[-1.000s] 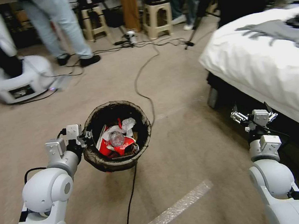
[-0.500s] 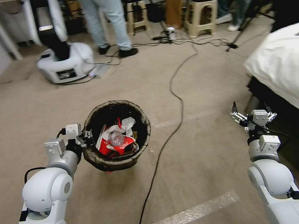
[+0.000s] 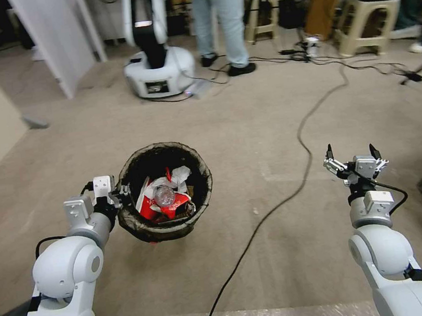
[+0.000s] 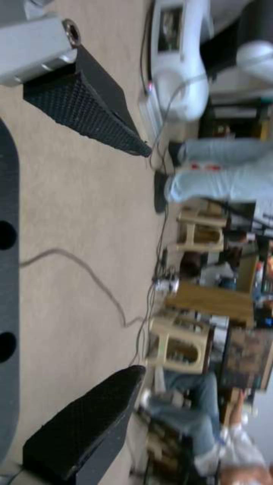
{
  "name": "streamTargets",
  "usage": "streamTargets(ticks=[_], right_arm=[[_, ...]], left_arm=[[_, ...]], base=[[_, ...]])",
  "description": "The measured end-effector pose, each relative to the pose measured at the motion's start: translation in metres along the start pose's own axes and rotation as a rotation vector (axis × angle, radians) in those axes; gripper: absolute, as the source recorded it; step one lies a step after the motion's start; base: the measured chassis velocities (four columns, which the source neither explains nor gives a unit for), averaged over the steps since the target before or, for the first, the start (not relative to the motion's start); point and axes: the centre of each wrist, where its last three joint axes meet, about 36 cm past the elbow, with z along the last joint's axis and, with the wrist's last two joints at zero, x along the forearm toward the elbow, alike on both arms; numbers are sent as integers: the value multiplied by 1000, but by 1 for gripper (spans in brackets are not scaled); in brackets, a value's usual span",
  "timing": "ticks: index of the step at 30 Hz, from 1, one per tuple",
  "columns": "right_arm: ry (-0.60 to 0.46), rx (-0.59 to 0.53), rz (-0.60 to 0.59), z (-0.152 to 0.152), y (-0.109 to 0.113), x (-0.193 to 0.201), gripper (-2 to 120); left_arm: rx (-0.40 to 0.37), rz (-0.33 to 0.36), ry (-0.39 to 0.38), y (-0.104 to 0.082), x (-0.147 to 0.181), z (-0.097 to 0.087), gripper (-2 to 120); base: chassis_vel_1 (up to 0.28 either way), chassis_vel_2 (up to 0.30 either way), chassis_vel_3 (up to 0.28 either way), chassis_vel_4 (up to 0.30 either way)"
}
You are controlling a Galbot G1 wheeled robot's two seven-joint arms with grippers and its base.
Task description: Pick up the trash bin, then pick up the garbage from the floor and place it into the trash bin.
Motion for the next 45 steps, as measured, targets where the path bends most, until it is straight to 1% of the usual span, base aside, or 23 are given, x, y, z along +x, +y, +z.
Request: streamTargets(ticks=[6, 9, 17, 22, 24, 27, 36, 38, 45], right_arm=[[3, -1, -3, 1, 1, 0, 100], [7, -2, -6, 3, 3, 1, 100], [10, 0, -10, 4, 5, 3, 100], [13, 2, -10, 6, 6, 5, 100], [14, 2, -10, 6, 6, 5, 100], [15, 4, -11, 6, 6, 6, 100], [14, 3, -13, 7, 8, 7, 100], [14, 4, -14, 9, 9, 8, 100], [16, 4, -14, 11, 10, 9, 100]], left_arm=[[0, 5, 0, 0, -1, 0, 0], [19, 35, 4, -1, -1, 0, 0], [50, 54, 1, -5, 1, -2, 0], [67, 56, 31, -7, -2, 3, 0], [88, 69, 49, -8, -3, 6, 0], [88, 78, 60, -9, -3, 7, 0], [68, 70, 104, -6, -12, 17, 0], [58, 60, 124, -7, -16, 23, 0], [53, 37, 149, -4, -22, 31, 0]], base=[[113, 122, 121, 120], [98, 93, 87, 114], [36, 22, 33, 44], [0, 0, 0, 0], [0, 0, 0, 0], [0, 0, 0, 0], [0, 0, 0, 0], [0, 0, 0, 0], [0, 0, 0, 0]])
